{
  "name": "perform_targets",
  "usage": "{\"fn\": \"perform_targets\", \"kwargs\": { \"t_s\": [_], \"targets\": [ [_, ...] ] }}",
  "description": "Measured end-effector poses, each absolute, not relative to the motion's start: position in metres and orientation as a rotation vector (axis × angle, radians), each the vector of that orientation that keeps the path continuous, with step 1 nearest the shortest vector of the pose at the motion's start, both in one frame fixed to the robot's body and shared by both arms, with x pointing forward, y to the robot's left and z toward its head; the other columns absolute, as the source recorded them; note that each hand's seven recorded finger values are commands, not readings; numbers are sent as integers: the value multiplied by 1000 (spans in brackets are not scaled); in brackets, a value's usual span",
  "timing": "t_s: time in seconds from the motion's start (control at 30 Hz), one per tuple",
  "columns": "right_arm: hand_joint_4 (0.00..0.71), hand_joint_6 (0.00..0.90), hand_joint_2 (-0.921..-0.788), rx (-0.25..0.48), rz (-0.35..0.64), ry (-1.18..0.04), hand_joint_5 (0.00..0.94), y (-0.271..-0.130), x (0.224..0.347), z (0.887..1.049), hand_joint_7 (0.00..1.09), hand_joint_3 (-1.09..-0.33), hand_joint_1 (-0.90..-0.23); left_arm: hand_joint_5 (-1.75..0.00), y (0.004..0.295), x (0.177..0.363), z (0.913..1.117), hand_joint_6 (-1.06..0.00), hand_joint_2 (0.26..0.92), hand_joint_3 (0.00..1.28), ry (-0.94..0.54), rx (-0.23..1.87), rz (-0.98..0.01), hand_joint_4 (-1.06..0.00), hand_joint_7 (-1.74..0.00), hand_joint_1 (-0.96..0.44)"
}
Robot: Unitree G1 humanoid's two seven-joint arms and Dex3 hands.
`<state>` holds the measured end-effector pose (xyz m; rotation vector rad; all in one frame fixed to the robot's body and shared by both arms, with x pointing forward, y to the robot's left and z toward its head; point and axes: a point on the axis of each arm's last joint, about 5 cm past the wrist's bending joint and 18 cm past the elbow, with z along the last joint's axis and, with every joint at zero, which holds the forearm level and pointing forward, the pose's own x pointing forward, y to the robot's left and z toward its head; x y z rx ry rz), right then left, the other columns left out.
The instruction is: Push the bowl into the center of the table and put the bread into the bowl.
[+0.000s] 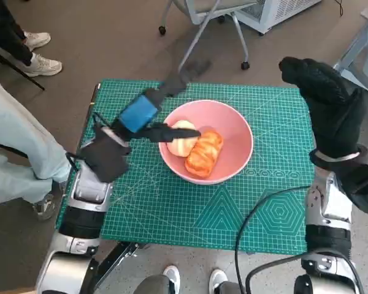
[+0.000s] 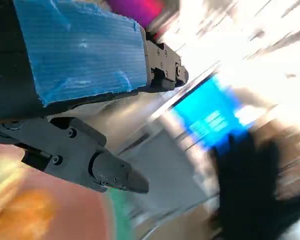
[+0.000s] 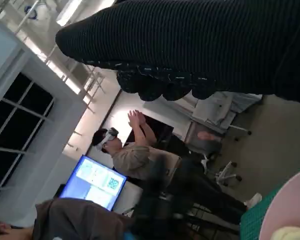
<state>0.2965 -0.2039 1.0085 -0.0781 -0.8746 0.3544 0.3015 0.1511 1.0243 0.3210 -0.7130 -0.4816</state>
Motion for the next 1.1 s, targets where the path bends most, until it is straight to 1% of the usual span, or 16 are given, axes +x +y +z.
{"fn": "perform_targets", "kwargs": {
  "t_s": [0.1, 0.2, 0.43, 0.7, 0.93, 1.1],
  "targets": [
    [145, 48, -921, -86, 359, -882, 0, -202, 296, 1011, 276, -688, -641, -4, 151, 301, 1026, -137, 921, 428, -757, 262, -471, -9, 0, -554],
    [144, 51, -921, -87, 358, -891, 0, -201, 295, 1014, 280, -690, -649, -7, 151, 300, 1027, -130, 921, 457, -795, 172, -457, -15, 0, -575],
    [144, 68, -921, -92, 360, -907, 1, -197, 293, 1022, 296, -679, -669, -7, 155, 297, 1033, -127, 921, 467, -859, 65, -473, -16, -1, -608],
    [148, 82, -921, -110, 360, -919, 2, -192, 290, 1030, 310, -663, -667, -7, 154, 295, 1035, -129, 921, 477, -894, -5, -498, -19, -2, -671],
    [152, 86, -921, -117, 361, -922, 4, -190, 289, 1034, 314, -657, -671, -7, 154, 295, 1035, -133, 921, 485, -896, -18, -504, -19, -5, -684],
    [151, 85, -921, -131, 363, -918, 2, -190, 289, 1034, 314, -656, -671, -7, 153, 295, 1034, -128, 921, 514, -897, -16, -510, -21, -3, -687]
  ]
}}
